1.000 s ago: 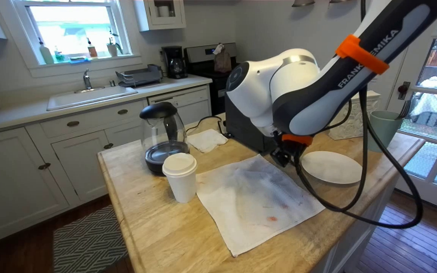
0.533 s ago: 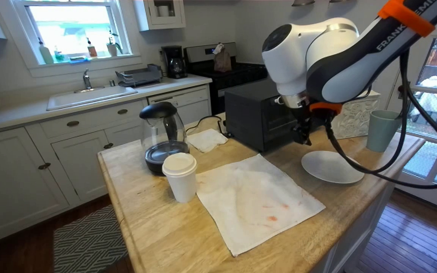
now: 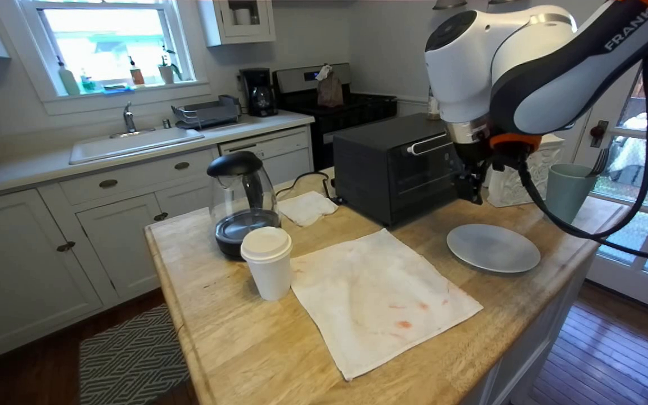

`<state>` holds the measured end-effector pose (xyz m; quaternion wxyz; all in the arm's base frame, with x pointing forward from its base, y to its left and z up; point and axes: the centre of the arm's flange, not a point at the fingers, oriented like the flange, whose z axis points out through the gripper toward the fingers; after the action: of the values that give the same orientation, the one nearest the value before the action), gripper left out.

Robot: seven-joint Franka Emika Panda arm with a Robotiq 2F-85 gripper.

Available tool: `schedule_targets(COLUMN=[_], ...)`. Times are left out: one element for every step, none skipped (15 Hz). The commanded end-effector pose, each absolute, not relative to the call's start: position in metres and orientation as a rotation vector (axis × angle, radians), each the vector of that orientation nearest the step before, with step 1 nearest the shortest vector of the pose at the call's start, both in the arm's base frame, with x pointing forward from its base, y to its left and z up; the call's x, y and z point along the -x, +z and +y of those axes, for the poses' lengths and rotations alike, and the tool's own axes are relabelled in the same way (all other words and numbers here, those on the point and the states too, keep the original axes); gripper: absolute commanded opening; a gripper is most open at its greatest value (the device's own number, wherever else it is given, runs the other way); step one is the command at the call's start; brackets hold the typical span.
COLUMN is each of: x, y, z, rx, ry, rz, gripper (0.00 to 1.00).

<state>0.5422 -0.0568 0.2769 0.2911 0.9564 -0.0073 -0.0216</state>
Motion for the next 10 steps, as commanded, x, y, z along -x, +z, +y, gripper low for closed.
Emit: schedule_targets(x=[-0.548, -0.547, -0.545, -0.543, -0.541, -0.54, -0.539, -0.537, -0.536, -0.532], y=[0.287, 0.297, 0.307, 0.318, 0.326, 0.335, 0.339, 0.342, 0.343, 0.343], z=[-0.066, -0.071, -0.076, -0.083, -0.09, -0.099, -0.109, -0.119, -0.129, -0.141], rx=[-2.555, -2.55, -2.551, -2.551, -2.548, -2.541, -2.537, -2.544, -2.544, -2.542], ry=[-0.112, -0.142, -0.179, -0.201, -0.229, -0.245, -0.256, -0.272, -0.281, -0.282], rz=[-0.119, -0.19, -0.259, -0.318, -0.372, -0.429, -0.467, -0.49, -0.517, -0.542], gripper=[1.0, 1.0, 1.0, 1.0, 1.0, 1.0, 1.0, 1.0, 1.0, 1.0])
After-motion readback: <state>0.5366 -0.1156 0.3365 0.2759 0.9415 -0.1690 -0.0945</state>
